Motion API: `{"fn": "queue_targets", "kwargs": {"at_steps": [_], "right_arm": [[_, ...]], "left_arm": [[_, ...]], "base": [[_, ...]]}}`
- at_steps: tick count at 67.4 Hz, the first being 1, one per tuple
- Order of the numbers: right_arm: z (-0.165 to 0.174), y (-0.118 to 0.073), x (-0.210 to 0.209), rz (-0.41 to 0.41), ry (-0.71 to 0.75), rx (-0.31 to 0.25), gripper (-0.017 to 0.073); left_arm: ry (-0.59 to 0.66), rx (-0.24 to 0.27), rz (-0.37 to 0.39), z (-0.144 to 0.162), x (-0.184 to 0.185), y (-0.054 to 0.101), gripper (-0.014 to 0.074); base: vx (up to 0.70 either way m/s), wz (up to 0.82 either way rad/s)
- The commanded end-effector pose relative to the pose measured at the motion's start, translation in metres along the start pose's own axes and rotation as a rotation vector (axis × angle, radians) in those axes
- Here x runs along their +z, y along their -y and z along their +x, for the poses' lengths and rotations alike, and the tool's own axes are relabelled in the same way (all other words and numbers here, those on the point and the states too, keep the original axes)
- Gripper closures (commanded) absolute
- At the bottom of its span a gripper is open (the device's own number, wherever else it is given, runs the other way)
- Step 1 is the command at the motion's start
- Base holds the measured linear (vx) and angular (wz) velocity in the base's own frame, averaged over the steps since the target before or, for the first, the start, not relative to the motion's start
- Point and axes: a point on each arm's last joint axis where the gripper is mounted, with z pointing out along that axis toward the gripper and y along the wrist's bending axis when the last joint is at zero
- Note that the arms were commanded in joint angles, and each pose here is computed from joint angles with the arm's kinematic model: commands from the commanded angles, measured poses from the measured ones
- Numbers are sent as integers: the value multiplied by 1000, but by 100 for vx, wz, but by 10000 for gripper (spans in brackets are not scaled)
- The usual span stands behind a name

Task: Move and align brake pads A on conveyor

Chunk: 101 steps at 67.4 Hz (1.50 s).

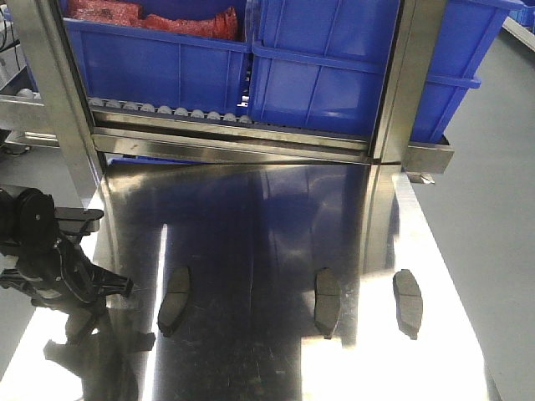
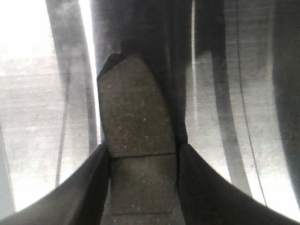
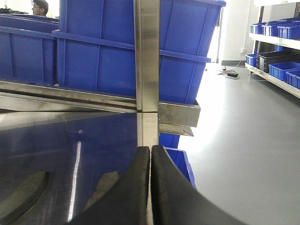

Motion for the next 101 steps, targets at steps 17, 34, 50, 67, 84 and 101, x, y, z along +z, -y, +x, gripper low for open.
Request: {"fn": "queue_targets", "kwargs": {"at_steps": [17, 34, 50, 67, 84, 101], "right_arm": [[-3, 0, -1, 1, 71, -12, 571], [-3, 0, -1, 1, 71, -12, 571], [-3, 0, -1, 1, 71, -12, 571], [-3, 0, -1, 1, 71, -12, 571], [-3, 0, -1, 1, 71, -12, 571], [-3, 0, -1, 1, 71, -12, 571]], "left_arm": [[109, 20, 8, -8, -24, 2, 601], [311, 19, 23, -3, -68, 2, 600], [545, 14, 42, 33, -107, -1, 600], [671, -3, 65, 78, -124, -5, 600], [889, -34, 109, 121, -146, -7, 600], [1056, -22, 115, 165, -152, -11, 600]], "base": [[0, 0], [0, 0], [0, 0], [0, 0], [0, 0], [0, 0]]}}
